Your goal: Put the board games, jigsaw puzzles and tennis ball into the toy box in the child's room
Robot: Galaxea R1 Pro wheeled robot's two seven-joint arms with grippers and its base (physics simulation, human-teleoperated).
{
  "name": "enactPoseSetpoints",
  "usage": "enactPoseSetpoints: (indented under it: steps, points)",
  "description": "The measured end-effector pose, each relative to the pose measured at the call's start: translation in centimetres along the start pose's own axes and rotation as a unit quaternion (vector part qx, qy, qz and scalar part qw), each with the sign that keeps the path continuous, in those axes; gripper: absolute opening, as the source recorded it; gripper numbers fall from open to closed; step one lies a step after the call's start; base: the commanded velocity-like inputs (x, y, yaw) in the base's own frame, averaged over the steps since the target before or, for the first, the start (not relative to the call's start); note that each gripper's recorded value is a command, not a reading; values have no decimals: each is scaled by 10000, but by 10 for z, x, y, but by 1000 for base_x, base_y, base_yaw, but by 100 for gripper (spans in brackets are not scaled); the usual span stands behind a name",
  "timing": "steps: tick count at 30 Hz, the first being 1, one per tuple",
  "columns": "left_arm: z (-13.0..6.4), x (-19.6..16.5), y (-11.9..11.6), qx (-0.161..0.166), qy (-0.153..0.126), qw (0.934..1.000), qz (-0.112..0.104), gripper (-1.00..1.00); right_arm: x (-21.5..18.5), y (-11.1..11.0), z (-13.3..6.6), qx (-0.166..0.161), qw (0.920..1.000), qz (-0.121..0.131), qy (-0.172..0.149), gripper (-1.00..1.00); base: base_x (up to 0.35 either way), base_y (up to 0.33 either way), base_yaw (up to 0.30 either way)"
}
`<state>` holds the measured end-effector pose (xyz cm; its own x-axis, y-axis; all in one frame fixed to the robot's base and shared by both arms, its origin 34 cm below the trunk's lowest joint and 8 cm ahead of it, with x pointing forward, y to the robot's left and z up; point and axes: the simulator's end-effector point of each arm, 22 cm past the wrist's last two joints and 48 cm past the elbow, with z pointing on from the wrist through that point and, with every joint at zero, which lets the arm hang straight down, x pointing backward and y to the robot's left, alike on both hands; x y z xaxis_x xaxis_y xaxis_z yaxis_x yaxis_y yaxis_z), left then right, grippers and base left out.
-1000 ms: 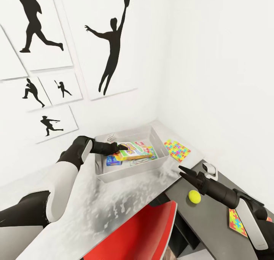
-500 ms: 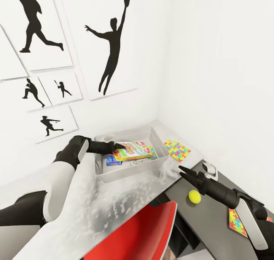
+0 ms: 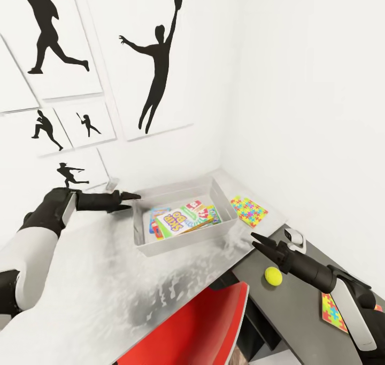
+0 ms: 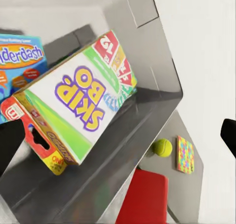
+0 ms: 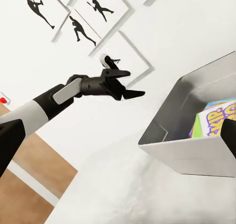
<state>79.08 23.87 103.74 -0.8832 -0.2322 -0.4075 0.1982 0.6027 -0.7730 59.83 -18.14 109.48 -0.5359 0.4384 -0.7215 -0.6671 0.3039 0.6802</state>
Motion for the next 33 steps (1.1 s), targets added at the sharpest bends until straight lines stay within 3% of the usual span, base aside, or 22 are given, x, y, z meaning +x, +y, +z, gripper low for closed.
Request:
enactPoseSetpoints:
  steps: [3, 5, 16, 19, 24, 33]
  points:
    - [-31, -10, -12, 467, -120, 9988, 48, 100, 0, 0, 0, 0, 10000, 1, 0, 100, 0, 0, 0]
    - [-43, -13, -14, 601, -165, 9980, 64, 100, 0, 0, 0, 2, 10000, 3, 1, 100, 0, 0, 0]
    - [-140, -26, 4, 822, -544, 9950, 153, 100, 0, 0, 0, -7, 10000, 6, -3, 100, 0, 0, 0]
    - [-150, -18, 12, 814, -548, 9950, 164, 100, 0, 1, 0, -17, 10000, 3, -6, 100, 0, 0, 0]
    - [-171, 22, 54, 503, -509, 9973, 148, 100, -2, 7, 0, -111, 9999, -17, -18, 100, -41, 0, 0]
    - [-193, 73, 91, 464, -740, 9960, -180, 100, -7, 16, -1, -240, 9997, -88, -55, 100, -178, 0, 0]
